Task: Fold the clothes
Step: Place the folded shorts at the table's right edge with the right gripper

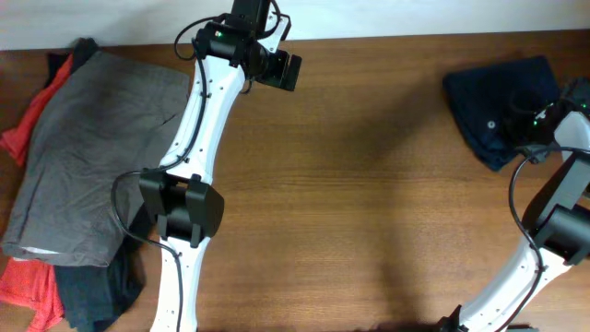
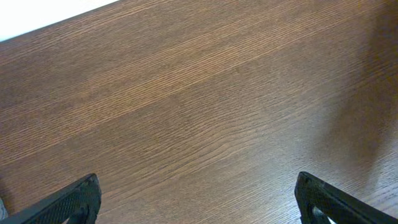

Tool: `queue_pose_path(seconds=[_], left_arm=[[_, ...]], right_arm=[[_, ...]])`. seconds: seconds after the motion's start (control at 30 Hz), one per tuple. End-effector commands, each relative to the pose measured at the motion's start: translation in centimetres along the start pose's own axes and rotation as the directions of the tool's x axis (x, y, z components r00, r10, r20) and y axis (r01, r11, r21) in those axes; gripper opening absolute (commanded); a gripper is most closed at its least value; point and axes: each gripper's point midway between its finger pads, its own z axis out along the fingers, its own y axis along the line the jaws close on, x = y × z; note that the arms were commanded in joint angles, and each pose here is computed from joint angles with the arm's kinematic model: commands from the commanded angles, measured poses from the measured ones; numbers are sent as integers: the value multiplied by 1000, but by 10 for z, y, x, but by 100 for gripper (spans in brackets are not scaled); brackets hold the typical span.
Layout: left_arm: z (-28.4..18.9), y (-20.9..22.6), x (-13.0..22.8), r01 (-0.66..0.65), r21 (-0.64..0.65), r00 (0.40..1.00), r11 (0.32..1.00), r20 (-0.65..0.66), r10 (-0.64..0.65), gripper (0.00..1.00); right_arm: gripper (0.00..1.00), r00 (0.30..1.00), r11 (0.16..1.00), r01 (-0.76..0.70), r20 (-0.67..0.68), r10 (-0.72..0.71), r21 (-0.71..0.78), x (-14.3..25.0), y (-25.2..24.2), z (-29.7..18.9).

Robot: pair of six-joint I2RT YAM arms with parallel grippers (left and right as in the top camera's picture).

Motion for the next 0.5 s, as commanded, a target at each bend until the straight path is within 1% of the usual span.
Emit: queue_pose_path(seconds=[0.0,0.03,0.2,0.3,0.37,0.47], left_arm=[[0,-2,-3,-20,1,1000,1000,11,20,99],[0,-2,-3,-20,1,1000,1000,11,20,99],[0,-2,-3,-20,1,1000,1000,11,20,99],[0,-2,-3,-20,1,1000,1000,11,20,99],[0,-2,-3,-20,1,1000,1000,11,20,99],[0,-2,-3,-20,1,1000,1000,11,20,99]], right_arm=[[99,997,998,-45,-66,48,47,19,-12,6],[99,997,998,-44,-58,47,45,15,-10,-3],[99,998,1000,-20,61,19,17,-15,11,-92],[99,990,1000,1,140,0,-2,-26,22,-145],[99,981,1000,21,192,-16,-19,-29,31,-180],[99,964,988,114,252,-85,-103,-18,56,-238]])
